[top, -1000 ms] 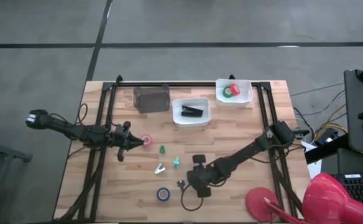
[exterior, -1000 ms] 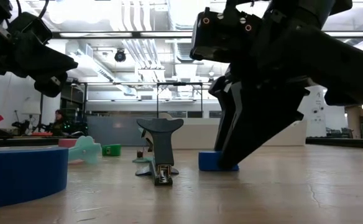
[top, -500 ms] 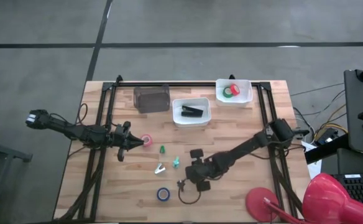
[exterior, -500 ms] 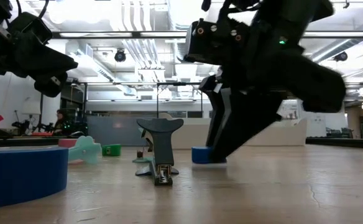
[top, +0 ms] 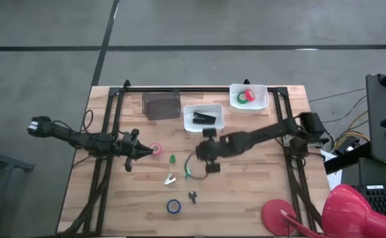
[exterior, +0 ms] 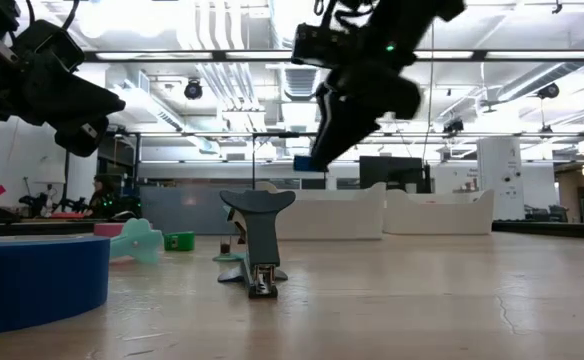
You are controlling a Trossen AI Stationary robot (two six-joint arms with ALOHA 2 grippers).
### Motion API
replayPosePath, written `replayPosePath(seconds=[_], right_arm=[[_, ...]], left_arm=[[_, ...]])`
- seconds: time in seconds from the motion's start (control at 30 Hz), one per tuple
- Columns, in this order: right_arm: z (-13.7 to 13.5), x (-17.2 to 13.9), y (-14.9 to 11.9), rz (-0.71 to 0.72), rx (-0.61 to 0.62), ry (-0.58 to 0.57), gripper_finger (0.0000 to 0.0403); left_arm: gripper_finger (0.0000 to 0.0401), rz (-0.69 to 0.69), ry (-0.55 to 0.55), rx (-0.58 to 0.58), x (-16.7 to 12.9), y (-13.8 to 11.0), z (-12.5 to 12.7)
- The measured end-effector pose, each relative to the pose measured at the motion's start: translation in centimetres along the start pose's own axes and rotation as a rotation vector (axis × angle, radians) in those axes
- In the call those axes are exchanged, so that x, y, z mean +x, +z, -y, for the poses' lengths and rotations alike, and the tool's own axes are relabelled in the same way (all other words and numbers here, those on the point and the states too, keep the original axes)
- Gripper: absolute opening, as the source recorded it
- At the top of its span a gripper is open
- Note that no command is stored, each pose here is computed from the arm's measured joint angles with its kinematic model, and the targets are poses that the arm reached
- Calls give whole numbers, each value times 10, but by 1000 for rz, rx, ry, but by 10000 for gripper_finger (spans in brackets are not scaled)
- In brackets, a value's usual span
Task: Pick and place Stapler, Stapler remover, tape
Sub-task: Put the blue stapler into the left white bin, then put the green stapler into the left white bin
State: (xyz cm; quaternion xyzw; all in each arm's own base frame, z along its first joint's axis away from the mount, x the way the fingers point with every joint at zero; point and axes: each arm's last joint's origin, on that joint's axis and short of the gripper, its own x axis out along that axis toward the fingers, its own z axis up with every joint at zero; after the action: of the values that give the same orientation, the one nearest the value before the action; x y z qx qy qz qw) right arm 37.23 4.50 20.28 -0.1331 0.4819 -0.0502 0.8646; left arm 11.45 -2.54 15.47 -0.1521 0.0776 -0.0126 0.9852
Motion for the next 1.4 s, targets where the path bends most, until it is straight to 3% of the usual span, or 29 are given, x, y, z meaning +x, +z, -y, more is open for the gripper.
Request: replayPosePath(seconds=[0.3,0.57,0.87,1.4], right_arm=[[78,15,-12,-47,133,-108,72],[115,24,-26,-42,235,-97,81],[126,33,-39,-24,302,-59,84],[121,41,-51,-31,333,-66,145]], left_arm=[[39,-4,2,1,0,0,0],[39,-4,2,1,0,0,0],[39,-3,2,1,0,0,0],[39,-3,1,1,0,0,0]])
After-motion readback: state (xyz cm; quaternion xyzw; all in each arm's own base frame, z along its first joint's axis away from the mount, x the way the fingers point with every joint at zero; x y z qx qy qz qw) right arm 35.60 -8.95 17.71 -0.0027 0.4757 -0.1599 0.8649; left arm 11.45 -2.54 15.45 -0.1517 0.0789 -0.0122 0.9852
